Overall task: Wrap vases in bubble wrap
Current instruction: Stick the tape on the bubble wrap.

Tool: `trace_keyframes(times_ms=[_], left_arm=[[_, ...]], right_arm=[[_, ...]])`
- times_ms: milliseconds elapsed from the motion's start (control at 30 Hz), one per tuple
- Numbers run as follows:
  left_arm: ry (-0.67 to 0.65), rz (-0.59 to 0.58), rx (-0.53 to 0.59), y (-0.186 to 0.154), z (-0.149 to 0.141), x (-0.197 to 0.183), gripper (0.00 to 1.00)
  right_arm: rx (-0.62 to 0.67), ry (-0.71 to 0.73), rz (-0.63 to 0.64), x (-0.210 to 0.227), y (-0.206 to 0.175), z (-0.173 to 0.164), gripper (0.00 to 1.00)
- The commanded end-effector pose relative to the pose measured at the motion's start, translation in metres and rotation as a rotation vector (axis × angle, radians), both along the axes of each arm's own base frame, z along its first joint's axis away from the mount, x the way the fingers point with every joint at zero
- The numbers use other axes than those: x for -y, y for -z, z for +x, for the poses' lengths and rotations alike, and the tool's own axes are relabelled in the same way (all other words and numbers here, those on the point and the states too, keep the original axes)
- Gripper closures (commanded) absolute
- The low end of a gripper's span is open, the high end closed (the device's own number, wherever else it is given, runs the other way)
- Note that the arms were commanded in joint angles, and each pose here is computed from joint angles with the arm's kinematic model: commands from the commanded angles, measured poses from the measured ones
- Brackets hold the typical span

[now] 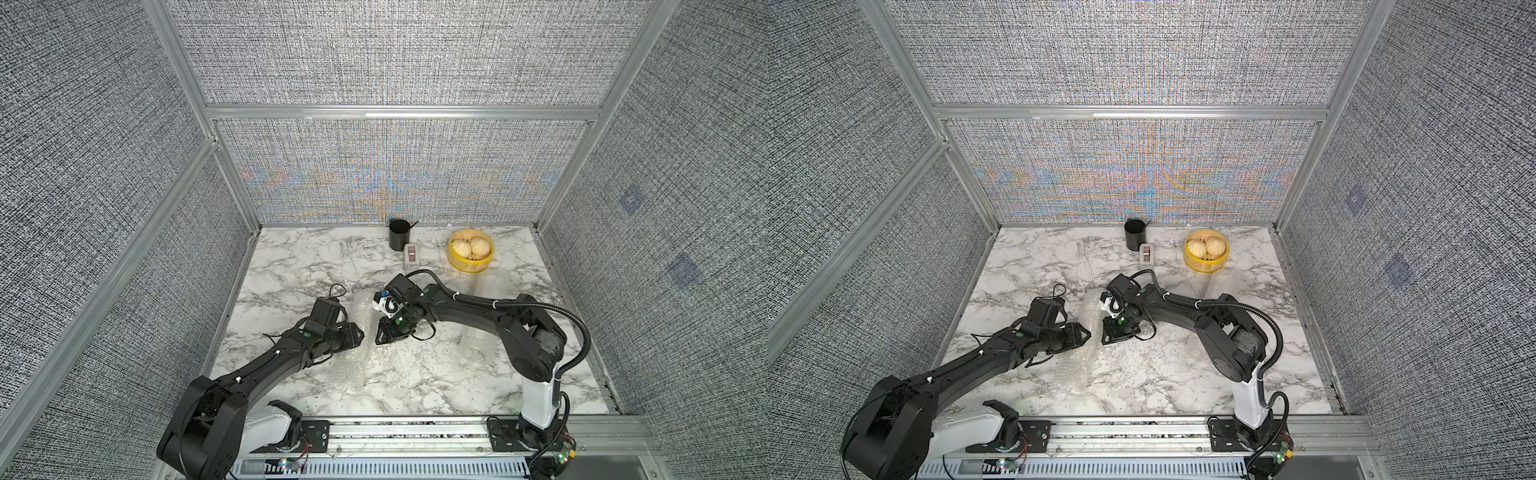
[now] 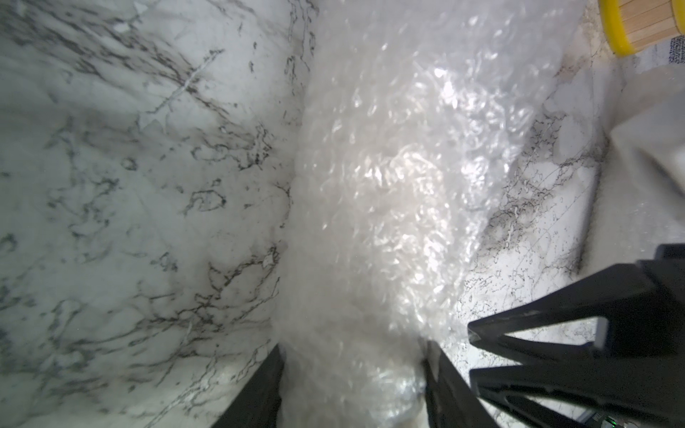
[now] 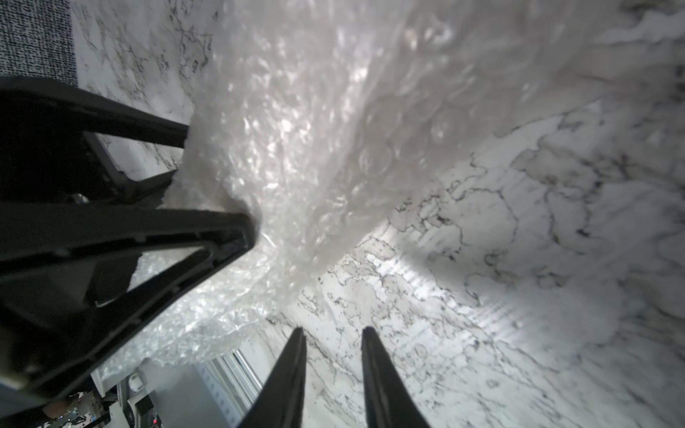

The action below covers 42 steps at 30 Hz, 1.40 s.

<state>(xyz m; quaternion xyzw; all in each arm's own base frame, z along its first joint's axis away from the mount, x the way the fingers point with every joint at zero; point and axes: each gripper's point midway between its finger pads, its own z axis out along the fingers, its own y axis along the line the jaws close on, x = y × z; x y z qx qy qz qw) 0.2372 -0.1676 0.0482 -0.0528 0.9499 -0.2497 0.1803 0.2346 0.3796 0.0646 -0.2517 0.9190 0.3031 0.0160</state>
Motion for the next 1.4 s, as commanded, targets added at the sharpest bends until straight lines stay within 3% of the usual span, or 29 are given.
trace_keyframes(times_ms=[0,200,467,667,900,1233,1367], left_arm=[[-0.034,0.094,-0.072,0.018,-0.013,-0.019,0.45],[-0.039,0.096,-0.069,0.017,-0.012,-0.02,0.45],[-0.035,0.088,-0.074,0.017,-0.012,-0.018,0.45],[-0.019,0.077,-0.071,0.016,-0.012,-0.014,0.45],[-0.032,0.076,-0.059,0.012,-0.009,-0.015,0.46],[-0.009,0.054,-0.049,0.007,-0.009,-0.011,0.46],[0.01,0.049,-0.048,0.006,-0.009,-0.008,0.46]], right_arm=[[0.035,-0.012,-0.035,0.009,-0.01,0.001,0.73],[0.042,-0.002,0.006,-0.007,-0.02,0.008,0.87],[0.03,0.021,0.062,-0.037,-0.004,0.02,0.95],[0.108,0.044,0.004,-0.037,0.008,0.038,1.0],[0.106,0.03,-0.02,-0.035,0.035,0.027,1.0],[0.251,0.033,-0.053,-0.01,-0.004,0.032,1.0],[0.224,0.021,-0.014,-0.022,-0.003,0.031,1.0]])
